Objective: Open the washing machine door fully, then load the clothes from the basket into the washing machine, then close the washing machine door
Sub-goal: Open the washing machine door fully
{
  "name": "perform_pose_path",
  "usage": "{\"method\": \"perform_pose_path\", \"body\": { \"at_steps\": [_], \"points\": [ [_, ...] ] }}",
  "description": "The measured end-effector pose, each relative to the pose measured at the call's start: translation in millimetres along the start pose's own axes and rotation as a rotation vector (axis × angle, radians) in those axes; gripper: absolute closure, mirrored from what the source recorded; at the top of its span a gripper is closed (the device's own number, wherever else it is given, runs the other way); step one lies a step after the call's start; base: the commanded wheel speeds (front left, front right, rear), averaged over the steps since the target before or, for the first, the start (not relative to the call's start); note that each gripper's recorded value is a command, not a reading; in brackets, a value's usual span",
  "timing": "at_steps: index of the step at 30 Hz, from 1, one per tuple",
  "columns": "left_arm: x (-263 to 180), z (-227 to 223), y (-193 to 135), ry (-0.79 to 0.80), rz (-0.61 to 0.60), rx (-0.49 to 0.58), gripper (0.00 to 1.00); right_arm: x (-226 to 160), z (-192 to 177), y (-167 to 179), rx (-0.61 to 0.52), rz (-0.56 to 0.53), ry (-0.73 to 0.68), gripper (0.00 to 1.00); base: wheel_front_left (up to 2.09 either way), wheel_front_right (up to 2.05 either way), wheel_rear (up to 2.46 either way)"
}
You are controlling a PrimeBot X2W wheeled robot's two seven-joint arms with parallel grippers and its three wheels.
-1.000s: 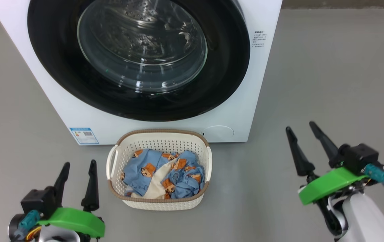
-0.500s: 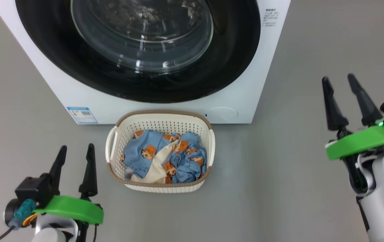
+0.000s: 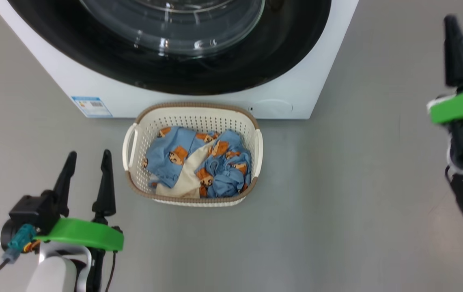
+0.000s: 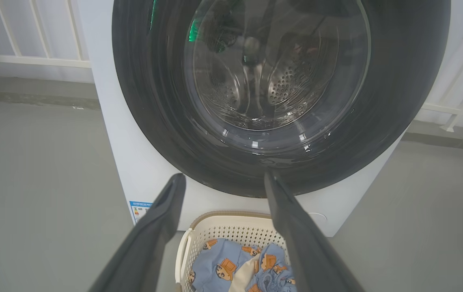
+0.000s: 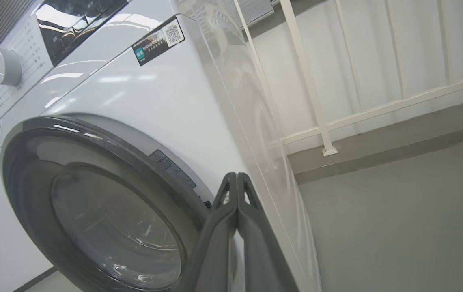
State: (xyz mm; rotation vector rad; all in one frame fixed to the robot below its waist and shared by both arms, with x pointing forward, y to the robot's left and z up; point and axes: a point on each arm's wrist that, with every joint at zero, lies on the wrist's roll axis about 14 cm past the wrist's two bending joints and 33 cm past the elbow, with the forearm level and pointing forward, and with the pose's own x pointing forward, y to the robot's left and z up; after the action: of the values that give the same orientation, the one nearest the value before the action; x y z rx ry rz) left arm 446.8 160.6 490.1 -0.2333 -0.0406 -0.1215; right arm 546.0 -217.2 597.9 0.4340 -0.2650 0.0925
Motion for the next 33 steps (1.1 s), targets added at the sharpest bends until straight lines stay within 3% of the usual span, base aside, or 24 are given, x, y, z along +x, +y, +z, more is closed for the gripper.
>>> {"method": "perform_pose_path", "body": {
  "at_steps": [11, 18, 33],
  "points": [
    [20, -13, 11, 0.014, 0.016, -0.006, 0.0, 57, -16, -14, 0.345, -0.033, 0.106, 1.0, 0.0, 0.0, 0.0],
    [26, -23, 17, 0.026, 0.034, -0.017, 0.0, 84, -39, -6, 0.488, 0.0, 0.237, 1.0, 0.0, 0.0, 0.0],
    [20, -38, 43, 0.061, 0.111, -0.017, 0.0, 120, -90, 34, 0.611, 0.125, 0.509, 1.0, 0.0, 0.0, 0.0]
  ]
}}
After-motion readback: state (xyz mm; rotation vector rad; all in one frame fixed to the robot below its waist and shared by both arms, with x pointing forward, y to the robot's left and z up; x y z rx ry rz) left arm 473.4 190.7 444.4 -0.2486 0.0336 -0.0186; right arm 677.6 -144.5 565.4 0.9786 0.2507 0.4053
